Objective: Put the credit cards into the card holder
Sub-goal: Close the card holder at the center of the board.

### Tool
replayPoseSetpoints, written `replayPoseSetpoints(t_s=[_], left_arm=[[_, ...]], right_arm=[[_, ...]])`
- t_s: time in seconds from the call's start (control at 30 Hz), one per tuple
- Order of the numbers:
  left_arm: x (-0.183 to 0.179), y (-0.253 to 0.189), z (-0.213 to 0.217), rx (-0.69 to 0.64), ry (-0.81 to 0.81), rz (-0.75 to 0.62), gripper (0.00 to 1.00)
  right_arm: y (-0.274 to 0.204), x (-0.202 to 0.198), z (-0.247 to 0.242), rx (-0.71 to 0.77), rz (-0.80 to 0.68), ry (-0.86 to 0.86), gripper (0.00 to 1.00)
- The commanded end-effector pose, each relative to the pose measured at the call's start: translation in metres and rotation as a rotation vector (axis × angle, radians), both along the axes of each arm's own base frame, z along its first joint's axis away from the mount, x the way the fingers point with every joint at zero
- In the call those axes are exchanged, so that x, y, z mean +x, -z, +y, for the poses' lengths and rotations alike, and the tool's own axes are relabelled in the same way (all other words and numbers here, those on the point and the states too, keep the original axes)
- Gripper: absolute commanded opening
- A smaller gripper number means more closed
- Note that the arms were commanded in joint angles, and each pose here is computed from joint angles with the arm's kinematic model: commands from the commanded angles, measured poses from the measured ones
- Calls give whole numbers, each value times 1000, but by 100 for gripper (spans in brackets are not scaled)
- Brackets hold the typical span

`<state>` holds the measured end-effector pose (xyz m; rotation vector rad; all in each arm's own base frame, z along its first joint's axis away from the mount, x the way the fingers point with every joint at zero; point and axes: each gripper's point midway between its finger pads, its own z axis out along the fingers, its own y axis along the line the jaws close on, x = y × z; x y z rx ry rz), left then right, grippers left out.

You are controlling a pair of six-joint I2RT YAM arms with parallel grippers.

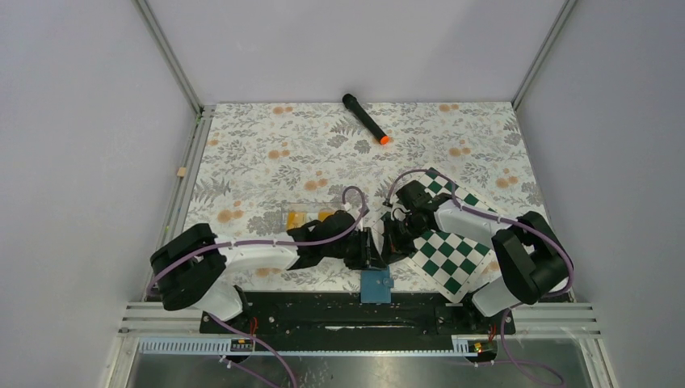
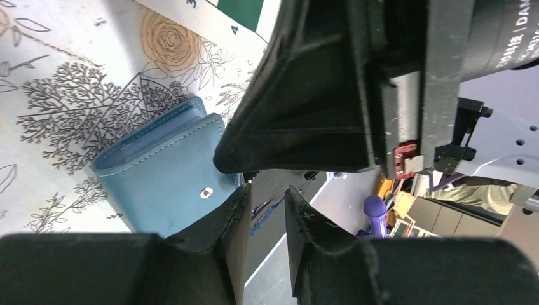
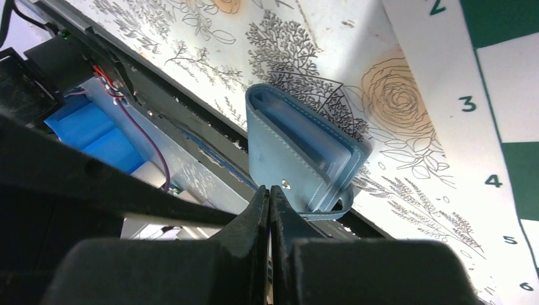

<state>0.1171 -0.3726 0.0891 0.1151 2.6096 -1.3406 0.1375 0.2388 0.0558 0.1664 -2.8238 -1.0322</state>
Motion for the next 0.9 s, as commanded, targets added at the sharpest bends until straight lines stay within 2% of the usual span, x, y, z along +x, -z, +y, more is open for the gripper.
replayPoseSetpoints(t_s=[0.0,0.3,0.57,0.87], left_arm=[[-4,1,-8,63,55,-32,26],[-20,21,-9,171,111,-9,30],[-20,26,-16,182,133,-9,29],[-21,31,-21,192,154,1,20]], right_arm=[[12,2,-6,-41,-16,-9,0],[46,-12,-29,-180,45,2,0],[50,-14,-31,-190,53,0,0],[49,-14,-30,-186,56,0,0]])
